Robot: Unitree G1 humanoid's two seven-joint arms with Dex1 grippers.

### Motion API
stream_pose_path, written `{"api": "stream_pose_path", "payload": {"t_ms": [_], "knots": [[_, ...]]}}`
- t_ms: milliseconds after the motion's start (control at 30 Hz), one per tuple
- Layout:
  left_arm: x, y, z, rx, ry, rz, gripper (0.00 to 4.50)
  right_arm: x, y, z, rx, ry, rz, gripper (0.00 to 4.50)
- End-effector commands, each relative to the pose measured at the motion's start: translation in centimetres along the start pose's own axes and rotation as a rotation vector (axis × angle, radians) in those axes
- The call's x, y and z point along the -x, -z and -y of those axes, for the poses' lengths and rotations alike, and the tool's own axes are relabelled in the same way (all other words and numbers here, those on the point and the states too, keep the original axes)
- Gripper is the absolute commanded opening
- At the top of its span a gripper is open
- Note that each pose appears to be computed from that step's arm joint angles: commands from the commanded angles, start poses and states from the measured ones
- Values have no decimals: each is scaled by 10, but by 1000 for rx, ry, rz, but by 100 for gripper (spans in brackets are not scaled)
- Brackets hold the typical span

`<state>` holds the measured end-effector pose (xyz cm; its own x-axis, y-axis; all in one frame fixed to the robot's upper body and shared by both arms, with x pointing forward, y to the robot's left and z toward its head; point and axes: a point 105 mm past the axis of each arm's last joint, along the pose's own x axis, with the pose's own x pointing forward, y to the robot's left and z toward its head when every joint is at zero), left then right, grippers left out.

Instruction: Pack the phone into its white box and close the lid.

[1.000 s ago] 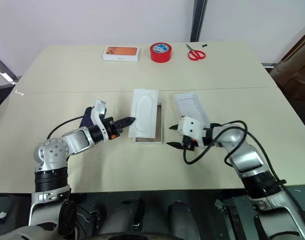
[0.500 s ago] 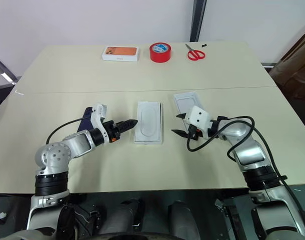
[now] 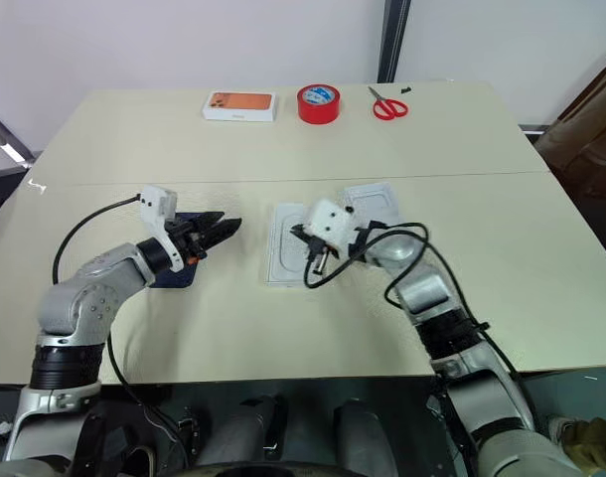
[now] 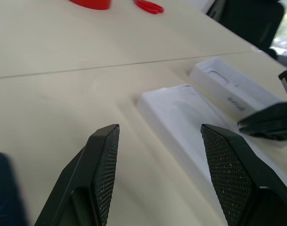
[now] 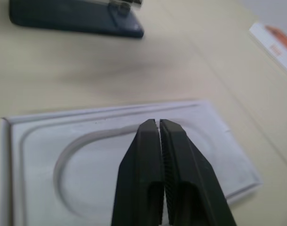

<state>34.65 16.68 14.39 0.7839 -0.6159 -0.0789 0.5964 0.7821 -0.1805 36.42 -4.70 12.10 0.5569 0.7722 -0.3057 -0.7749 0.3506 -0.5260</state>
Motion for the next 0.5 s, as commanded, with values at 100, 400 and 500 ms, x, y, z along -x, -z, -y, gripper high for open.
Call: {"api": "stream_pose_path", "payload": {"t_ms": [100, 400, 500], "knots": [[8, -8, -8, -70, -23, 30, 293, -10, 7, -4, 164, -29, -88, 2], [16, -7, -19, -70, -72, 24, 293, -2, 13, -23, 245, -176, -118, 2], [17, -7, -23, -61, -79, 3, 293, -4, 12, -14, 246, -134, -117, 2]]}}
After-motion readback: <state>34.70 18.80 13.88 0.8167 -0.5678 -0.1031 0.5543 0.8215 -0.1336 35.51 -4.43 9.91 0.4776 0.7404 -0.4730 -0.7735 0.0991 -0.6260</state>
